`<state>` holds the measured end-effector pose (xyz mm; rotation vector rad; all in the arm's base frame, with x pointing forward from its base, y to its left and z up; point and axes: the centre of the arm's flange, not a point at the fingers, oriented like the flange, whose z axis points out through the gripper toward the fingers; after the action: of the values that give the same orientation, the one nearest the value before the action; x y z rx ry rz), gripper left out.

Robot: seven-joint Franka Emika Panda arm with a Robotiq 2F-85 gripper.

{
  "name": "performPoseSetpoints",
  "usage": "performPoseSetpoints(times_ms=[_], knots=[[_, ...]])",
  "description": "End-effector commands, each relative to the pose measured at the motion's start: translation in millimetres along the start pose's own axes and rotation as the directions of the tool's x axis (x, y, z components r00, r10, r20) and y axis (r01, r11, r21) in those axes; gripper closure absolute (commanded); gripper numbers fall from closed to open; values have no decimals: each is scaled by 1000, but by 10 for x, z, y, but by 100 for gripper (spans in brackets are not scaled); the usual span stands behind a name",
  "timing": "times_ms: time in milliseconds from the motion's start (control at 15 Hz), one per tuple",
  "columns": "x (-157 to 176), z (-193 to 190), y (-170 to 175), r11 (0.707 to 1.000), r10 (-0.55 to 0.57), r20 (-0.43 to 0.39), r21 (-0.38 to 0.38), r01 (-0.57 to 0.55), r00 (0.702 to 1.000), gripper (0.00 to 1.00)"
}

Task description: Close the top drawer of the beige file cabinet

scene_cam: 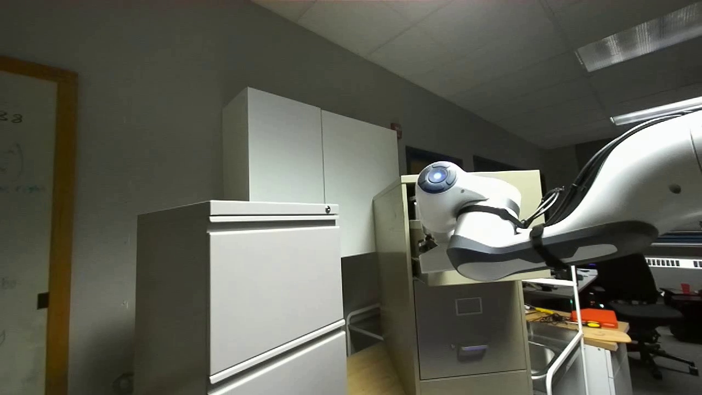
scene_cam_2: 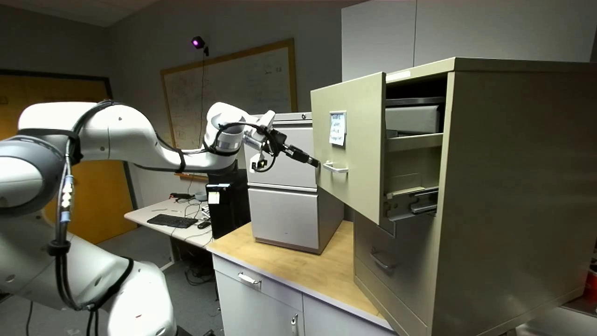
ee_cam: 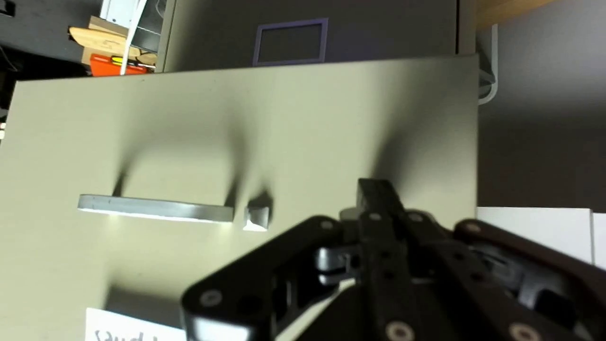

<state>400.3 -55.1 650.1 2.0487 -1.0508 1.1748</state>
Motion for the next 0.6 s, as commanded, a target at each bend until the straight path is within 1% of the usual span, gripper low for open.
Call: performPoseSetpoints(times_ms=[0,267,533], knots=[[214,424,-331,1000,5,-17,19,-5,1000,100],[366,698,-466,1000,-15,-5,26,15,1000,100],[580,1022,-587,999,-11,26,33,10,1000,100]])
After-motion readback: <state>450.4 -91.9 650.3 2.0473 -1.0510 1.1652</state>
